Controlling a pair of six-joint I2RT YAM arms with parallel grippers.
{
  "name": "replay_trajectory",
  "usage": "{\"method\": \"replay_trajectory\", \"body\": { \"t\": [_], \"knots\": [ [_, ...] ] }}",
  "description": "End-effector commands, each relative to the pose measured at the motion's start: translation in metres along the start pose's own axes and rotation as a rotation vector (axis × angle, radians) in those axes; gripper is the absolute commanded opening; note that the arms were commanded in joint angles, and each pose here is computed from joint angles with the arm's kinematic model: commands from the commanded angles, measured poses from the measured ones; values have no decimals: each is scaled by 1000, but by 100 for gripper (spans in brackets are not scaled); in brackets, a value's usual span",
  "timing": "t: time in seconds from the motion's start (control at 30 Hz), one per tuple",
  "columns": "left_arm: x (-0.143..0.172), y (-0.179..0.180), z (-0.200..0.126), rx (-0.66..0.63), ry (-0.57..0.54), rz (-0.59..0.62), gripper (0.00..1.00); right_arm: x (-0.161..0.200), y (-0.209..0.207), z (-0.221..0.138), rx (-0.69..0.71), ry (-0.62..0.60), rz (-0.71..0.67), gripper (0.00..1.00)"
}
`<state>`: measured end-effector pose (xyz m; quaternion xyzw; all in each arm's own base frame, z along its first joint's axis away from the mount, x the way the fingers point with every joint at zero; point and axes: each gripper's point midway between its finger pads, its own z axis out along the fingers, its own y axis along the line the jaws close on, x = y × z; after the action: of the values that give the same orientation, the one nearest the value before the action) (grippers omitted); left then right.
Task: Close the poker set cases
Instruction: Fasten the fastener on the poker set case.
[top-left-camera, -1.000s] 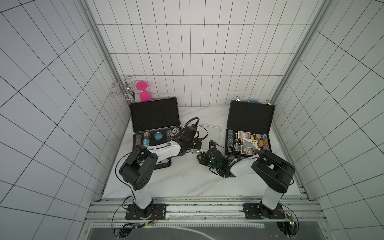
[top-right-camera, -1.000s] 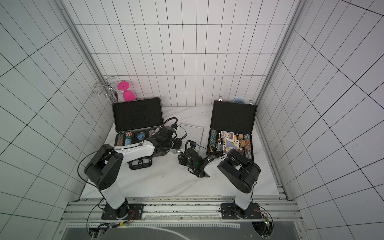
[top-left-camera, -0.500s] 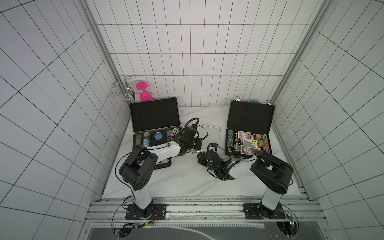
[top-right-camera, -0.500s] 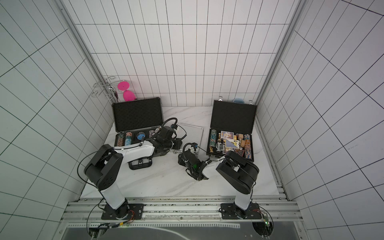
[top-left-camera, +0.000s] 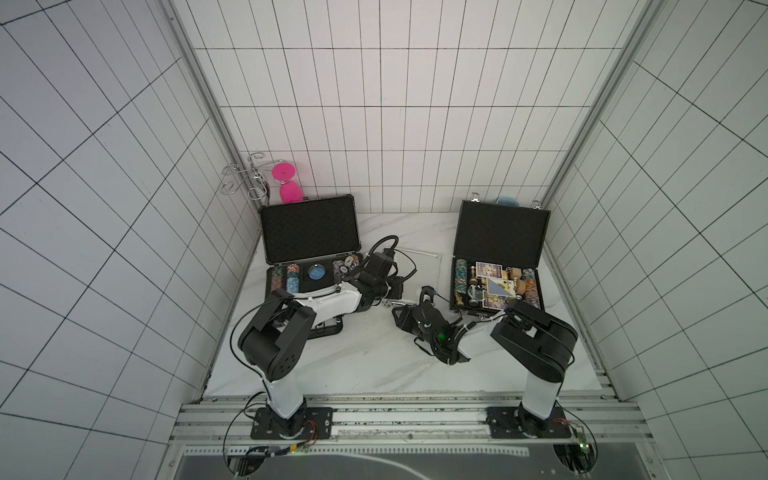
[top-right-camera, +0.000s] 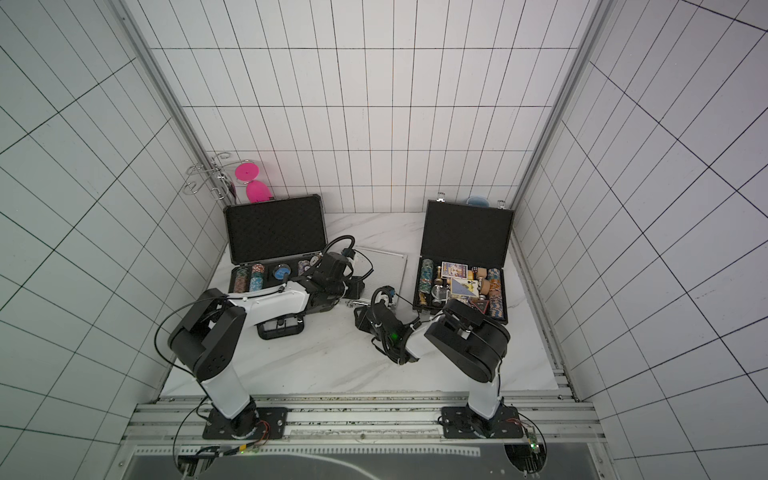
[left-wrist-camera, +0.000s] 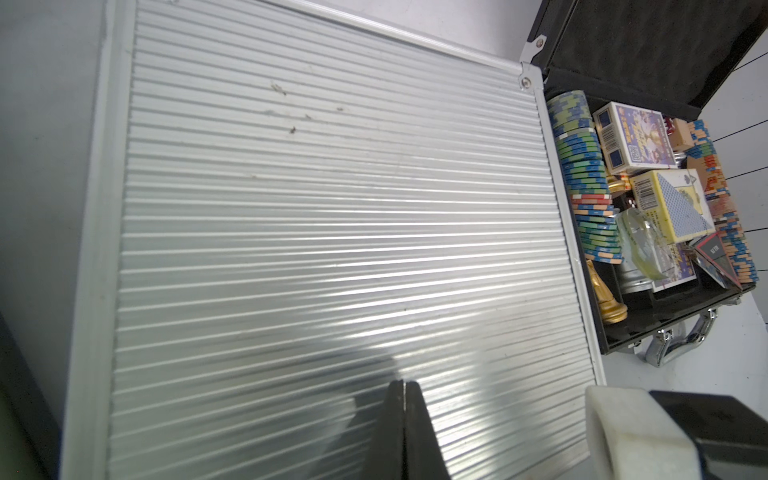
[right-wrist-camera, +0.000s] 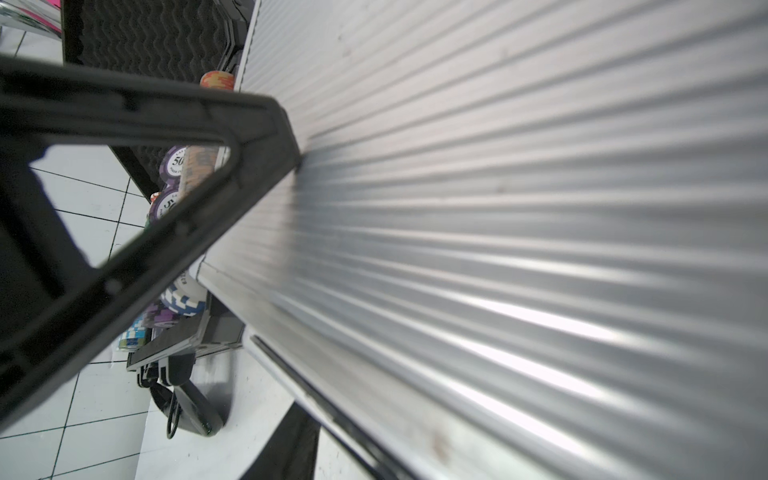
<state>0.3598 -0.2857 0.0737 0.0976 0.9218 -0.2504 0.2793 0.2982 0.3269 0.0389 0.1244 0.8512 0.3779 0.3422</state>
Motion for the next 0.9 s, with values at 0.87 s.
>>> {"method": "replay_trajectory", "body": {
  "t": [0.87],
  "knots": [
    [135, 64, 1, -216, 455, -76, 0, -19, -31, 1, 164, -36, -31, 43]
  ]
}}
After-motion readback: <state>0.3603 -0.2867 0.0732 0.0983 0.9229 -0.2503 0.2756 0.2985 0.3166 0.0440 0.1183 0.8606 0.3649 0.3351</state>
